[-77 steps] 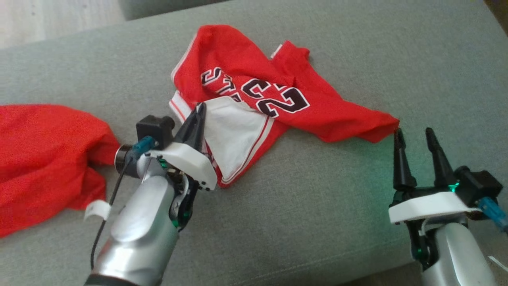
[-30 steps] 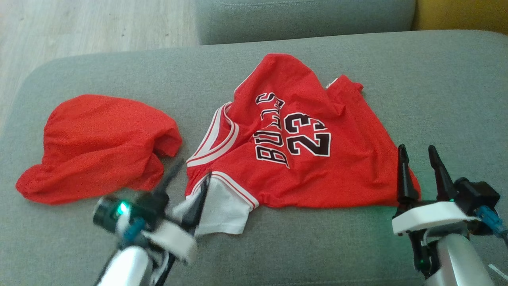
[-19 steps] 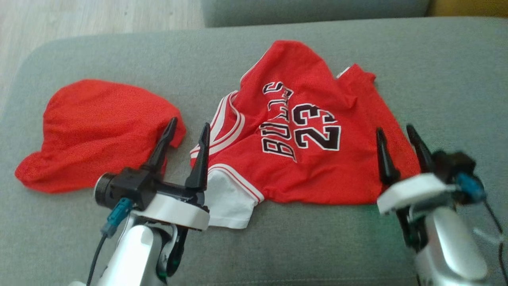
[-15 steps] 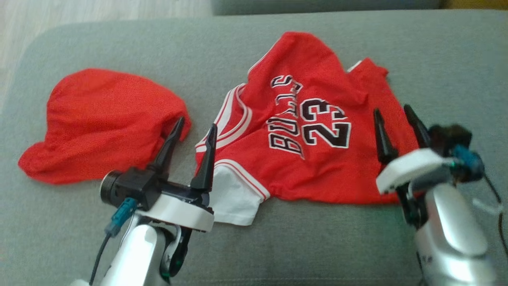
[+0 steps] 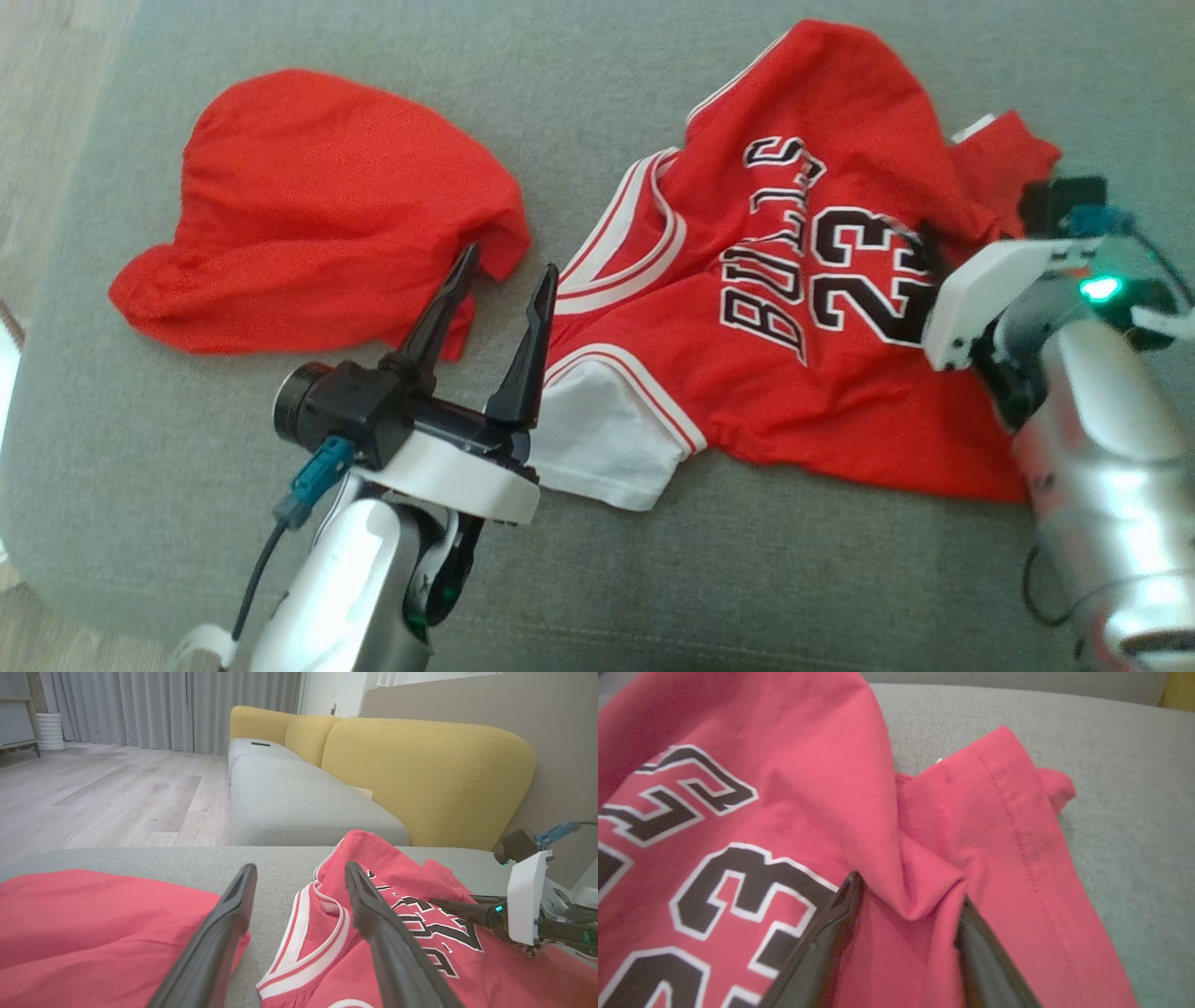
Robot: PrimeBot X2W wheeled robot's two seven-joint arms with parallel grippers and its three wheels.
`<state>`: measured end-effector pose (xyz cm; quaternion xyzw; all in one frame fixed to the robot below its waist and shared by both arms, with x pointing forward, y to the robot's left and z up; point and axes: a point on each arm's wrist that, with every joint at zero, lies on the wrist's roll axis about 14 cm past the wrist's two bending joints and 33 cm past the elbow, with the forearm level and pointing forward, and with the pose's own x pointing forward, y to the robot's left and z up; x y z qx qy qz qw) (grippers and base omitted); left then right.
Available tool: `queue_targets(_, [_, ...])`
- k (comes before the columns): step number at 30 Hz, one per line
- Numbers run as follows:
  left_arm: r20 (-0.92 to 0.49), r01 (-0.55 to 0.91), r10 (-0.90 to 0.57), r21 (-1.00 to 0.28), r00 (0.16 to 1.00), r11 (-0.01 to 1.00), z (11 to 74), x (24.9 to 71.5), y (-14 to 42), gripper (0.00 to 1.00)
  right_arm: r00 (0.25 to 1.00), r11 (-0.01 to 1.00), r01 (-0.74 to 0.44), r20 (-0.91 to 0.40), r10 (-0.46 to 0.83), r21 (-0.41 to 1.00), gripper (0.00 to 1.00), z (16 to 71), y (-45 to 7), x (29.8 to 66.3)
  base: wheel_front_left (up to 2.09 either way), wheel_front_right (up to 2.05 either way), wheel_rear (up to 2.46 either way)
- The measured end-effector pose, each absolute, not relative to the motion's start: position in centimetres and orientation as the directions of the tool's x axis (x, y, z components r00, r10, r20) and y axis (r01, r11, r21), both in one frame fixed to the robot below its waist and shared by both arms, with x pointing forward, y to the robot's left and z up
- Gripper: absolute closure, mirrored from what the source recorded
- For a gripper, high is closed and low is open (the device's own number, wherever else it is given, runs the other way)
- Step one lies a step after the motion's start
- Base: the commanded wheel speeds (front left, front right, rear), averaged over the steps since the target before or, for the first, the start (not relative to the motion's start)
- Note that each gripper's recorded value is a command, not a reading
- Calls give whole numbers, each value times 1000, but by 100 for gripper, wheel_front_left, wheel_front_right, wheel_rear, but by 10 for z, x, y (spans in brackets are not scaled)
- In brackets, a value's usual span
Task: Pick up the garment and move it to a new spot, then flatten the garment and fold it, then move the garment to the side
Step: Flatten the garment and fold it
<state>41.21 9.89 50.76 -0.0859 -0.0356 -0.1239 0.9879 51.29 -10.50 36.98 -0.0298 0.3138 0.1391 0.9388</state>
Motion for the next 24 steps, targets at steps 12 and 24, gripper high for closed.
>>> queue_targets(12, [84,227,-216,-161,973,960,504,424,105,0,813,955,-297,-525,252,-1,100,391,-108,570,0,0,0])
queue_targets(24, [94,204,-190,-170,977,964,508,425,112,0,906,954,-289,-345,245,-81,100,445,-113,619,0,0,0])
